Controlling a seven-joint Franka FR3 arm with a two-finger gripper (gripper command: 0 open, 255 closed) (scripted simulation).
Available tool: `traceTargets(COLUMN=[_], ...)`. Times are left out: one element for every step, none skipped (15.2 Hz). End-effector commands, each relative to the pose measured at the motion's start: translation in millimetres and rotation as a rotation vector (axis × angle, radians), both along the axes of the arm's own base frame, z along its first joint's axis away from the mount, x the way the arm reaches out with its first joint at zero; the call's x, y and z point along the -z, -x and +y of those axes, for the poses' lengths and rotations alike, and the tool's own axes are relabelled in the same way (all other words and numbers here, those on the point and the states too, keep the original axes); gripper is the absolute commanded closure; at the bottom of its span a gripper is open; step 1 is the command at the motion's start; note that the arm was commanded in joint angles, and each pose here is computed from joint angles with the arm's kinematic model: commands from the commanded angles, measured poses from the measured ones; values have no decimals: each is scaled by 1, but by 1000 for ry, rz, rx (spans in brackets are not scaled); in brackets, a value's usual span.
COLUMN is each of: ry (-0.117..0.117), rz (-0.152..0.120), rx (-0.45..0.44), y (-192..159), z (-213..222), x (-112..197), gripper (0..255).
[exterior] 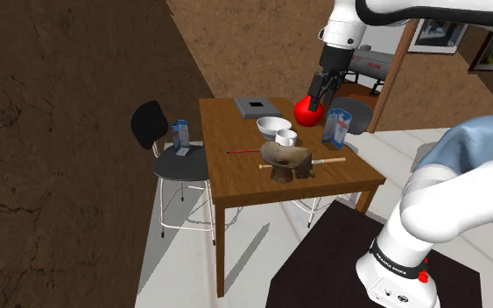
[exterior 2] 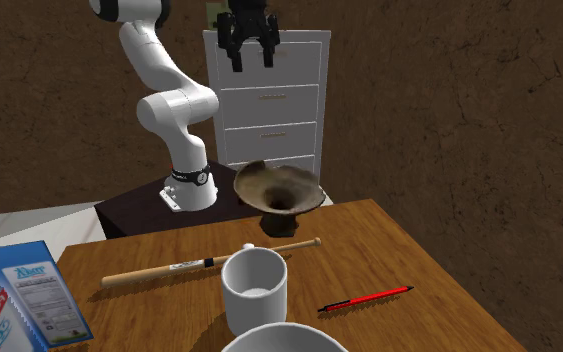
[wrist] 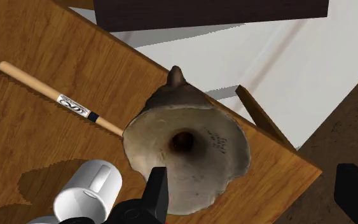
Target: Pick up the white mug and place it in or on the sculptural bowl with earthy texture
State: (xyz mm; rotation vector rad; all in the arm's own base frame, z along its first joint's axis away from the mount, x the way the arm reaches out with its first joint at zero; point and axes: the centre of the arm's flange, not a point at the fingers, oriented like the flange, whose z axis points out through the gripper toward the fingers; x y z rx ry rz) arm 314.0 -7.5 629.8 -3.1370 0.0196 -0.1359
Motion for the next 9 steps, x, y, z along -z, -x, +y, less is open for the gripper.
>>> traceTargets(ry=[0, 0, 1, 1, 1, 2, 2, 2, 3], rz=[0, 3, 5, 8, 11, 13, 16, 18, 21], rx=[0, 0, 0, 0, 0, -1, -1, -1, -1], y=[0, -8, -17, -25, -33, -42, -50, -58, -66], z=[0, -7, -14, -21, -27, -34, -41, -48, -55], x=[0, 8, 16, 24, 32, 40, 48, 56, 64], gripper=[0, 0, 0, 0, 0, 0, 0, 0, 0])
